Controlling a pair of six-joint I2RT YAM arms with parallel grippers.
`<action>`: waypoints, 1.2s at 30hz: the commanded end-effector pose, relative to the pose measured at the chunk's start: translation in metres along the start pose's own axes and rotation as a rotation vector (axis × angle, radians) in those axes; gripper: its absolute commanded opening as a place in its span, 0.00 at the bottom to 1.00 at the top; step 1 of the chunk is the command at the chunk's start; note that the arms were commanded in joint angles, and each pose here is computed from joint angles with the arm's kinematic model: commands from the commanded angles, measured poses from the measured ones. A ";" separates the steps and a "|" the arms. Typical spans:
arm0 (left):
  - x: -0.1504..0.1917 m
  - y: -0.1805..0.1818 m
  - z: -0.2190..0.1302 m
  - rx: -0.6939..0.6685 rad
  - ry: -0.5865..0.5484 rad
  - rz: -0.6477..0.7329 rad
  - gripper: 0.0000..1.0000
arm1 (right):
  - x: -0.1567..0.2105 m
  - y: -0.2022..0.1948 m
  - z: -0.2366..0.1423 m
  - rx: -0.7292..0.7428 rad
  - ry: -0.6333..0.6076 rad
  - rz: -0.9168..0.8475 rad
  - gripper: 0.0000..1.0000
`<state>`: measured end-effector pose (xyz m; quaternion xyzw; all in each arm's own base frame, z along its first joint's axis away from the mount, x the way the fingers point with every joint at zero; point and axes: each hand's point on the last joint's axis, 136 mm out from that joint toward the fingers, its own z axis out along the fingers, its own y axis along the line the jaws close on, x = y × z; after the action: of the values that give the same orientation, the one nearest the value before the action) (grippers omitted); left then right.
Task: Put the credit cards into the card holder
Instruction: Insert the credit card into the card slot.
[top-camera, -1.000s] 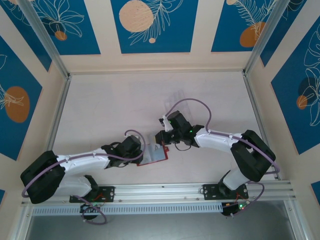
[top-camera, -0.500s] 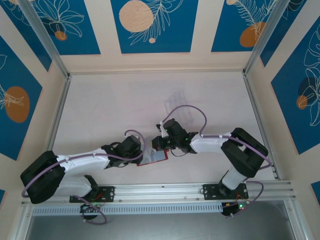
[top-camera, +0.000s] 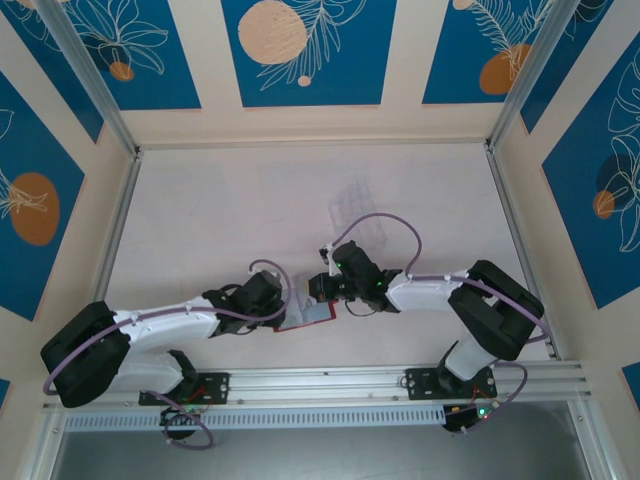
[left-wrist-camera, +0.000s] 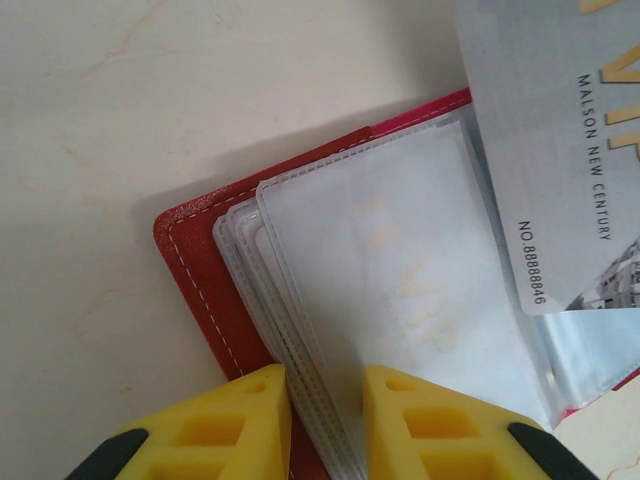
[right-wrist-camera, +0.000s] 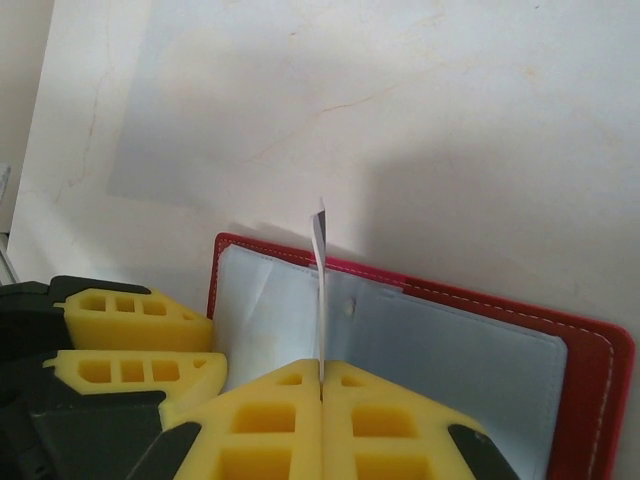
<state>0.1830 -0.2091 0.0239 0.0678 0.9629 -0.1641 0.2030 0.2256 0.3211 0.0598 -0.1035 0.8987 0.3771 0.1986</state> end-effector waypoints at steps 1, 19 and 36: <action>0.037 0.033 0.006 -0.118 0.134 0.015 0.23 | -0.003 0.000 -0.004 0.002 -0.029 0.003 0.00; 0.038 0.034 0.006 -0.121 0.136 0.014 0.23 | 0.008 0.003 0.005 -0.006 0.010 0.003 0.00; 0.037 0.033 0.005 -0.119 0.135 0.013 0.22 | 0.022 -0.007 0.006 0.031 0.024 0.000 0.00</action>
<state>0.1830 -0.2091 0.0239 0.0678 0.9629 -0.1641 0.2030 0.2165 0.3262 0.0546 -0.1071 0.8993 0.3760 0.1959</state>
